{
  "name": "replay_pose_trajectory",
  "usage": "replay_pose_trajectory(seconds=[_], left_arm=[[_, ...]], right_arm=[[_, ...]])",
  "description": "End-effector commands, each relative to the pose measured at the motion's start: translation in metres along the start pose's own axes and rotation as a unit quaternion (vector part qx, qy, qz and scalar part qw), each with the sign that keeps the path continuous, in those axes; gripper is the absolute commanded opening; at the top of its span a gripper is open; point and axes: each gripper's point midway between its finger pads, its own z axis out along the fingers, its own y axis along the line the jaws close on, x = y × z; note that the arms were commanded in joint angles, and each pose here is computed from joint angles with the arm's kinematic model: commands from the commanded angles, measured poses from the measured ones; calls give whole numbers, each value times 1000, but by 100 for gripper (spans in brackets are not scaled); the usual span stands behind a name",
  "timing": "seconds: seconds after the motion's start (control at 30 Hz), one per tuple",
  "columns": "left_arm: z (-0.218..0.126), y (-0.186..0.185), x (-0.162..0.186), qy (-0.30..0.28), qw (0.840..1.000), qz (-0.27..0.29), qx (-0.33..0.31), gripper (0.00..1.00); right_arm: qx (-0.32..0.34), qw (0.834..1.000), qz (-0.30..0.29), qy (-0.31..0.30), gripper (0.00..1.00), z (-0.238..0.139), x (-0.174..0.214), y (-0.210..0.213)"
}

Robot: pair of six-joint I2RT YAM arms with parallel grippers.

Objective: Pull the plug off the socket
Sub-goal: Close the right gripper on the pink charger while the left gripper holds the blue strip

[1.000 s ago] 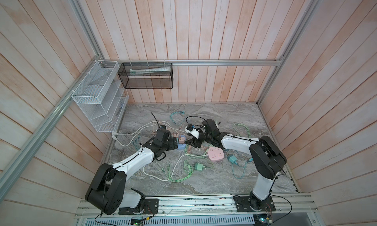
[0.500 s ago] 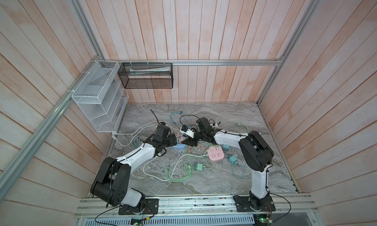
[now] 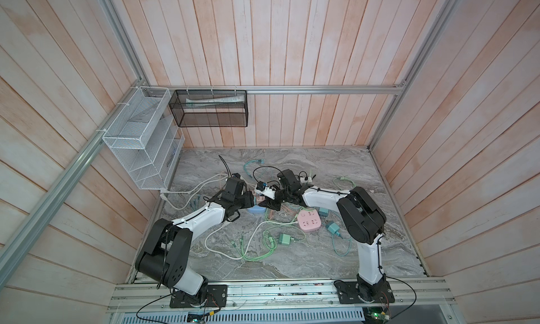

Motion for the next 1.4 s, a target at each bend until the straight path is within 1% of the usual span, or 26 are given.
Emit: replay_pose_trajectory(seconds=[0.0, 0.17, 0.27, 0.43, 0.63, 0.77, 1.07, 1.37], left_arm=[[8, 4, 4, 14, 1000, 11, -7, 66], [11, 6, 9, 21, 1000, 11, -11, 66], [11, 6, 11, 23, 1000, 10, -11, 65], [10, 6, 11, 22, 1000, 13, -10, 65], [9, 7, 11, 23, 1000, 14, -11, 65], [10, 8, 12, 26, 999, 15, -14, 64], [15, 8, 22, 44, 999, 22, -22, 62], [20, 10, 35, 63, 997, 32, -35, 61]], right_arm=[[-17, 1000, 7, 22, 34, 9, 8, 11], [-6, 999, 3, 35, 34, 14, 11, 9], [-11, 999, 3, 46, 34, 18, 16, 10], [-16, 999, 8, 46, 34, 21, 17, 11], [-19, 999, 9, 44, 19, 20, 15, 11], [-20, 999, 8, 45, 16, 18, 14, 13], [17, 999, 24, 24, 1, 7, -12, 1], [47, 998, 30, 0, 0, -6, -40, -10]])
